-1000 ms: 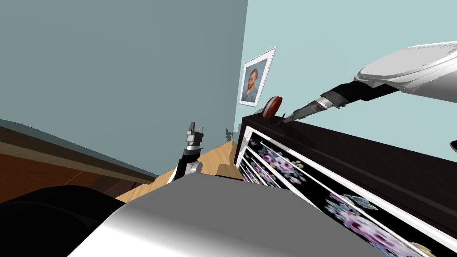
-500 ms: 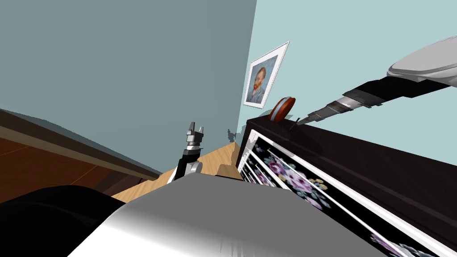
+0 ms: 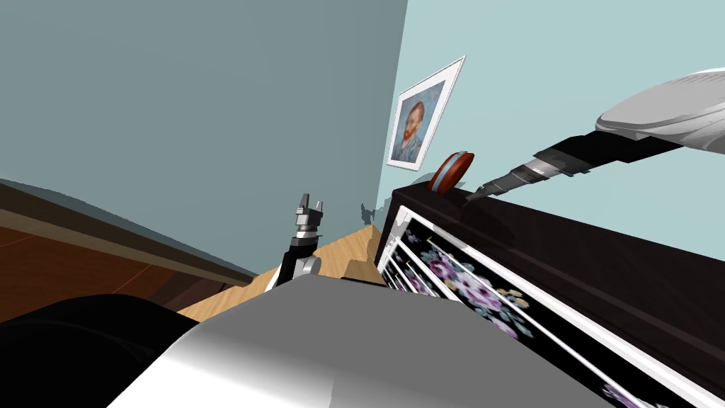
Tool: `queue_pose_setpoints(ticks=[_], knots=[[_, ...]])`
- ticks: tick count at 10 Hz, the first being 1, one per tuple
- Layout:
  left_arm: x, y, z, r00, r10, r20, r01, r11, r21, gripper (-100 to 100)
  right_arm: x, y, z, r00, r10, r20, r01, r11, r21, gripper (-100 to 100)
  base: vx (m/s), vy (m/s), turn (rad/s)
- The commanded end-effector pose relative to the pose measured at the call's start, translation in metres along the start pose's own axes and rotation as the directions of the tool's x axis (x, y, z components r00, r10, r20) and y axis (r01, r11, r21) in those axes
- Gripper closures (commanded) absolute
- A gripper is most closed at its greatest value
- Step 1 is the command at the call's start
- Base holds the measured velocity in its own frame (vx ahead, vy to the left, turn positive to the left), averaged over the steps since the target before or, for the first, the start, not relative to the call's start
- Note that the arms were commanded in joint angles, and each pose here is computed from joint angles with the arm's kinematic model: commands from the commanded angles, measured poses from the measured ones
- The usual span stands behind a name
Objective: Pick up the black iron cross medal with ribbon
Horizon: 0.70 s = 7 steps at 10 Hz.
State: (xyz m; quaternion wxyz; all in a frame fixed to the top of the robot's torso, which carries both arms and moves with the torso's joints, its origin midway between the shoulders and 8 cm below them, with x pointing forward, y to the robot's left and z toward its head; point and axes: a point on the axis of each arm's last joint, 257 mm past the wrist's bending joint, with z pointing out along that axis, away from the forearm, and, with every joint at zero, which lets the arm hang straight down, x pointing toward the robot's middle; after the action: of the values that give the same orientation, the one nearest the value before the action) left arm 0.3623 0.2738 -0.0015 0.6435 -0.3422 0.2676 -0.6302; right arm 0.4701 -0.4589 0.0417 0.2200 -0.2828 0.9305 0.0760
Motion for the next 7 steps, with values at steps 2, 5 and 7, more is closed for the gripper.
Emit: queue_pose_setpoints(ticks=[2,5,7], knots=[[0.0,0.0,0.0,1.0,0.0,0.0,0.0,1.0,0.0,0,0.0,0.0,0.0,1.0,0.0,0.0,0.0,1.0,0.0,100,0.0,0.0,0.0],[0.0,0.0,0.0,1.0,0.0,0.0,0.0,1.0,0.0,0,0.0,0.0,0.0,1.0,0.0,0.001,0.0,1.0,0.001,100,0.0,0.0,0.0],[0.0,0.0,0.0,1.0,0.0,0.0,0.0,1.0,0.0,0,-0.001,0.003,-0.011,1.0,0.003,-0.002,-0.003,1.0,0.001,100,0.004,-0.006,0.014]])
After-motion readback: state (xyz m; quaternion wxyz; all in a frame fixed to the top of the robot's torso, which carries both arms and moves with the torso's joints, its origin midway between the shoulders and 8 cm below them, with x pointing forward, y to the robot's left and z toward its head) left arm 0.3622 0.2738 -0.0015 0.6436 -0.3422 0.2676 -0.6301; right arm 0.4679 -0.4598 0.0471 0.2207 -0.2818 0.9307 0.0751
